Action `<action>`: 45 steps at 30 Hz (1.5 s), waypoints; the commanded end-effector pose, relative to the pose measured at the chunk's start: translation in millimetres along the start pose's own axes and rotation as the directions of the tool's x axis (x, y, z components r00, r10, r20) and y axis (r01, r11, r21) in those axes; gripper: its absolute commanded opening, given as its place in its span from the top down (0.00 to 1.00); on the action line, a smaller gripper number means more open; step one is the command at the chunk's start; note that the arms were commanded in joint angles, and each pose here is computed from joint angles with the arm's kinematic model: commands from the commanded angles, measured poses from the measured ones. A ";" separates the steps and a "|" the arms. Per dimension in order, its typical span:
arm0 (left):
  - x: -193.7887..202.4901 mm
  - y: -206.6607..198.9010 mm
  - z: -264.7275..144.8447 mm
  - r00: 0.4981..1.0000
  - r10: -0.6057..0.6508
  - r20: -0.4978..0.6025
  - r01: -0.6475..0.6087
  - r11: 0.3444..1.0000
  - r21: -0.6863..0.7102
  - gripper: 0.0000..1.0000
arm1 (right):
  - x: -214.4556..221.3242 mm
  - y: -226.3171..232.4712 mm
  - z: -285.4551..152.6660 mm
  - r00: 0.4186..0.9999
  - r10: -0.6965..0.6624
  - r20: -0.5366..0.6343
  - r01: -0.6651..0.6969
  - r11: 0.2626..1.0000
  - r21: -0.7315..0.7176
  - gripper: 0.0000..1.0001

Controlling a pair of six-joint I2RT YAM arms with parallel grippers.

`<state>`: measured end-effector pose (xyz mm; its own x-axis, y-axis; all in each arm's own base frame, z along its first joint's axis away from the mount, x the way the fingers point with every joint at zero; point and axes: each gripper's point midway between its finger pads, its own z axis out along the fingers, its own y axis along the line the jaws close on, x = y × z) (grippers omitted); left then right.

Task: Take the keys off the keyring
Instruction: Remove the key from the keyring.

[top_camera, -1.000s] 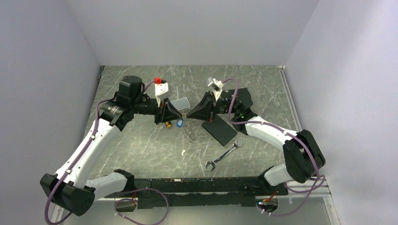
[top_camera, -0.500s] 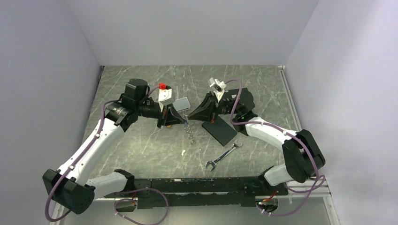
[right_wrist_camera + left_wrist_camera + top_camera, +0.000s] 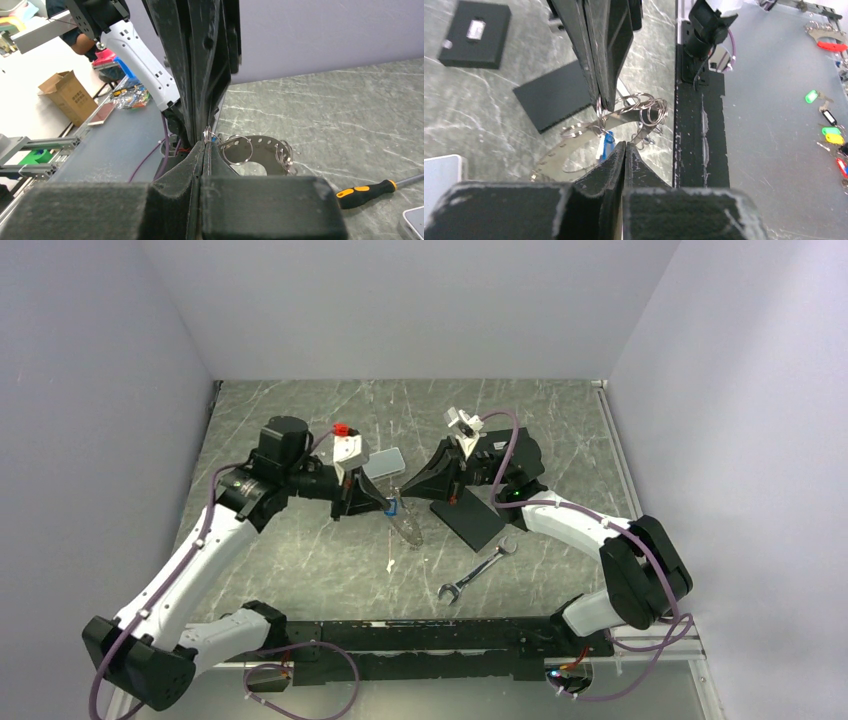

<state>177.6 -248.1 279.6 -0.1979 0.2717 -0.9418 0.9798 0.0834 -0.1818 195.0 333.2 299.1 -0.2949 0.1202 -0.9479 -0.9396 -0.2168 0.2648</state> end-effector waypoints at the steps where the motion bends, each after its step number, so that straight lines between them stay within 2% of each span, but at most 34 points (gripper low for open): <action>1: -41.8 -11.7 -20.3 0.993 0.082 0.081 -0.080 0.996 -0.027 0.93 | -12.3 4.3 1.4 0.997 -0.070 0.039 0.070 0.997 -0.011 1.00; 4: -50.7 -9.5 -21.0 0.988 0.112 0.104 -0.109 0.993 -0.035 0.90 | -12.2 4.9 1.1 0.997 -0.071 0.038 0.071 0.997 -0.015 1.00; 7: -52.8 -5.5 -17.2 0.985 0.136 0.109 -0.134 0.991 -0.018 0.81 | -12.3 9.1 1.5 0.996 -0.079 0.036 0.080 0.996 -0.034 1.00; 10: -51.6 -2.0 -12.3 0.985 0.133 0.108 -0.135 0.991 0.010 0.80 | -14.0 11.1 1.5 0.996 -0.084 0.041 0.085 0.995 -0.041 1.00; 12: -47.5 -1.1 -7.9 0.988 0.114 0.105 -0.118 0.992 0.035 0.82 | -14.2 11.3 1.6 0.996 -0.080 0.045 0.082 0.996 -0.042 1.00; 19: -27.8 -2.3 3.9 0.994 0.071 0.089 -0.077 0.995 0.057 1.00 | -15.1 9.8 1.7 0.996 -0.062 0.062 0.065 0.997 -0.035 1.00; 28: -10.9 -4.8 9.6 0.997 0.052 0.052 -0.054 0.998 0.041 1.00 | -14.1 9.1 1.1 0.996 -0.058 0.070 0.060 0.998 -0.029 1.00; 36: -35.8 -16.0 -23.2 0.994 0.021 0.109 -0.023 1.000 0.015 0.83 | -13.4 10.5 -0.1 0.995 -0.068 0.074 0.070 0.997 -0.032 1.00; 40: -46.5 -11.9 -22.5 0.987 0.011 0.157 -0.010 1.000 -0.008 0.82 | -13.0 11.2 0.8 0.995 -0.065 0.073 0.068 0.997 -0.036 1.00; 45: -50.5 -9.8 -14.7 0.983 -0.037 0.181 0.030 0.999 0.040 0.82 | -13.2 11.6 1.2 0.995 -0.066 0.073 0.069 0.997 -0.039 1.00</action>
<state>177.7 -240.8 319.4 -0.2013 0.1386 -0.9697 0.9773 0.0948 -0.1893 189.9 330.9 301.6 -0.3004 0.1503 -0.9419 -0.9350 -0.2417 0.2597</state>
